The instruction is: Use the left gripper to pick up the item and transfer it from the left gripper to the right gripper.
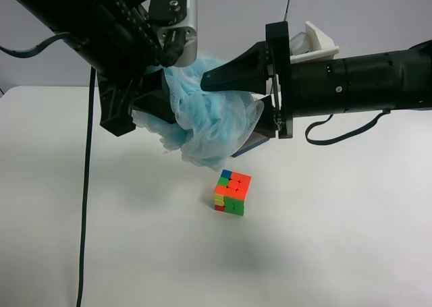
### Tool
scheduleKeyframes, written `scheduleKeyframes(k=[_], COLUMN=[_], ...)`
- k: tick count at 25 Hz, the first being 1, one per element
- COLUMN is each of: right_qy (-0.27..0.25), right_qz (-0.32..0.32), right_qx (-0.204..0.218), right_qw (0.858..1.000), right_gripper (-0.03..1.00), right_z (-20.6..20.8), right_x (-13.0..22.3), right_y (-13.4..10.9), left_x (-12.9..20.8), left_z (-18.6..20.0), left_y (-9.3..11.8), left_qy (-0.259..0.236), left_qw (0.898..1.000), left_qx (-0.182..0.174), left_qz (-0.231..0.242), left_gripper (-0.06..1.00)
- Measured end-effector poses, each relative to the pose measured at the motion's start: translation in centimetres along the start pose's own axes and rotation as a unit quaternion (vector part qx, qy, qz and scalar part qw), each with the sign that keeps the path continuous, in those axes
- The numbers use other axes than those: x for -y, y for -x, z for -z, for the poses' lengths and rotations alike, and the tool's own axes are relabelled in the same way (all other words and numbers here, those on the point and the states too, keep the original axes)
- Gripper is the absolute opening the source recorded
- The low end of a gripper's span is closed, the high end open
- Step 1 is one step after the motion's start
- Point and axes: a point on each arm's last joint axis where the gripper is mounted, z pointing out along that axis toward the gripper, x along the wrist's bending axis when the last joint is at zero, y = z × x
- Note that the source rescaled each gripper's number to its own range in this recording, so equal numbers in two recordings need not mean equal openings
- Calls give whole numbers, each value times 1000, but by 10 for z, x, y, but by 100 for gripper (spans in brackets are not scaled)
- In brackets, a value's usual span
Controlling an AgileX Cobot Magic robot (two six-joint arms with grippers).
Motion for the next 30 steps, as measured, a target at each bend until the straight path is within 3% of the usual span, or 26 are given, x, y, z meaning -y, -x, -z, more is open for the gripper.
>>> scheduleKeyframes(k=[2, 4, 12, 13, 14, 16, 17, 19, 22, 30], right_qy=[1, 2, 3, 4, 4, 5, 7, 6, 6, 5], right_qz=[0, -1, -1, -1, -1, -2, -3, -10, -14, -15], right_qx=[0, -1, 0, 1, 2, 5, 8, 11, 12, 12], right_qw=[1000, 1000, 1000, 1000, 1000, 1000, 1000, 1000, 1000, 1000], right_gripper=[21, 5, 4, 4, 4, 4, 4, 4, 3, 2], right_z=[0, 0, 0, 0, 0, 0, 0, -1, -1, -1], right_x=[0, 0, -1, -1, -1, -1, -1, -1, -1, -1], right_y=[0, 0, 0, 0, 0, 1, 2, 3, 4, 4], left_x=[1, 1, 1, 2, 2, 1, 1, 1, 1, -2], left_z=[0, 0, 0, 0, 0, 0, 0, 0, 0, 25], left_y=[0, 0, 0, 0, -1, -1, -1, -2, -2, 4], left_qy=[-3, -6, -7, -8, -9, -7, -7, -7, -7, 14], left_qw=[1000, 1000, 1000, 1000, 1000, 999, 999, 999, 999, 998], left_qx=[1, 0, -1, -1, -3, -7, -8, -9, -9, -28], left_qz=[-2, -3, 16, 22, 24, 31, 35, 38, 40, 45], left_gripper=[1, 0, 1, 5, 18, 60, 75, 92, 98, 99])
